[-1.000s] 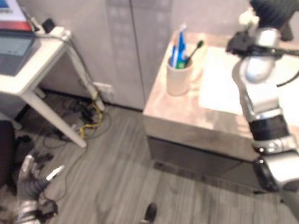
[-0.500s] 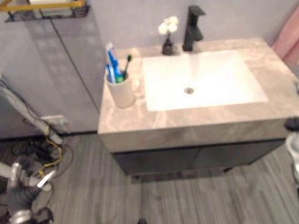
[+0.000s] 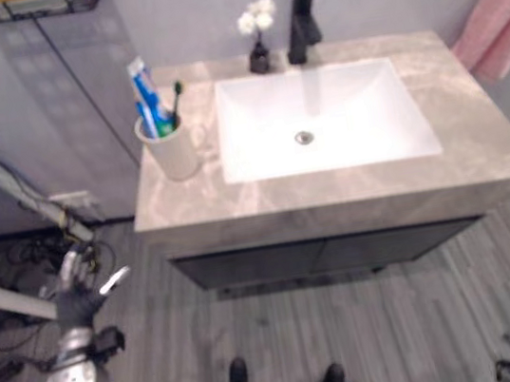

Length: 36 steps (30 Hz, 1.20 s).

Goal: Put brush and paste in cup on sink, flatten towel.

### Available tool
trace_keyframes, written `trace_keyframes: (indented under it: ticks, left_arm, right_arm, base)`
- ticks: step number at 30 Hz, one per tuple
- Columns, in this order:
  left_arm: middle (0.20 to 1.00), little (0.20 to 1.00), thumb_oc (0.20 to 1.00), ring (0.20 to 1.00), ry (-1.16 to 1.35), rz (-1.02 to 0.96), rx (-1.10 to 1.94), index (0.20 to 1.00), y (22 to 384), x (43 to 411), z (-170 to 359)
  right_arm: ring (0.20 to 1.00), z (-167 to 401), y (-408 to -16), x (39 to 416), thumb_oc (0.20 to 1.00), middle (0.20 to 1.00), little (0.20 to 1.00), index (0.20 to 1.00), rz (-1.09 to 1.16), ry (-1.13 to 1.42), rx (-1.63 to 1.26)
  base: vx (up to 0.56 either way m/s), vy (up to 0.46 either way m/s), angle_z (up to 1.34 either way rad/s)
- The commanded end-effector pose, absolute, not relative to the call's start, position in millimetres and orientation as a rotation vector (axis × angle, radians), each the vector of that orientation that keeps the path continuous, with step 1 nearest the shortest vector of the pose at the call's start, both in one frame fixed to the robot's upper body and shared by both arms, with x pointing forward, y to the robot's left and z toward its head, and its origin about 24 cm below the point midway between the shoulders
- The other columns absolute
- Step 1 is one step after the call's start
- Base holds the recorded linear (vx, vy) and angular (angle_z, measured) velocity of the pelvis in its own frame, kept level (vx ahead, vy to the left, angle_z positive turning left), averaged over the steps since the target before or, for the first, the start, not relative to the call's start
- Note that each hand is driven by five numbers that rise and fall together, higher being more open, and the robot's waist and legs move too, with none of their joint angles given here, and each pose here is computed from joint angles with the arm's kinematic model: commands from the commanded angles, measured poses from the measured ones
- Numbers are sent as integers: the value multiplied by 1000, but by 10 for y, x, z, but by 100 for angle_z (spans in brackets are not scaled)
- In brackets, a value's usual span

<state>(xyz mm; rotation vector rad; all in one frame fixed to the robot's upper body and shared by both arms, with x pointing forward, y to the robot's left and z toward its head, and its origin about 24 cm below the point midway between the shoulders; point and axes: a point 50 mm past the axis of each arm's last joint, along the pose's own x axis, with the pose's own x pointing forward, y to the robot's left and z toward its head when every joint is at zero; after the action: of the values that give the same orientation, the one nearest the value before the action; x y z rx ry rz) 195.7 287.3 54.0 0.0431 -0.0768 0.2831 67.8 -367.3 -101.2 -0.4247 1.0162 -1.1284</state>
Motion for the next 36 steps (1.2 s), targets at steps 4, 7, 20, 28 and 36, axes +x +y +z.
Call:
trace_keyframes:
  ticks: [4, 7, 20, 28, 36]
  left_arm:
    - [1000, 1000, 1000, 1000, -241, 211, 59, 1000, 2783, 2056, 882]
    - [1000, 1000, 1000, 1000, -248, 193, 28, 1000, 2778, 2057, 897]
    - [1000, 1000, 1000, 1000, -294, 162, -34, 1000, 2729, 2079, 962]
    - [1000, 1000, 1000, 1000, -313, 126, 8, 1000, 2720, 2076, 1032]
    - [1000, 1000, 1000, 1000, -255, 133, 90, 1000, 2878, 1870, 997]
  right_arm:
    - [1000, -1270, -3363, 605, 1000, 1000, 1000, 1000, -932, 1155, -240]
    - [1000, -1332, -3221, 700, 1000, 1000, 1000, 1000, -797, 1135, -230]
    - [1000, -1229, -3111, 1199, 1000, 1000, 1000, 1000, -433, 988, -479]
    - [1000, -1209, -2991, 1393, 1000, 1000, 1000, 1000, -395, 929, -469]
    - [1000, -1281, -2809, 1407, 1000, 1000, 1000, 1000, -295, 940, -469]
  base:
    - [79, -58, 10]
    - [57, -51, -8]
    - [64, -91, -13]
    - [55, 36, -5]
    - [185, 134, -35]
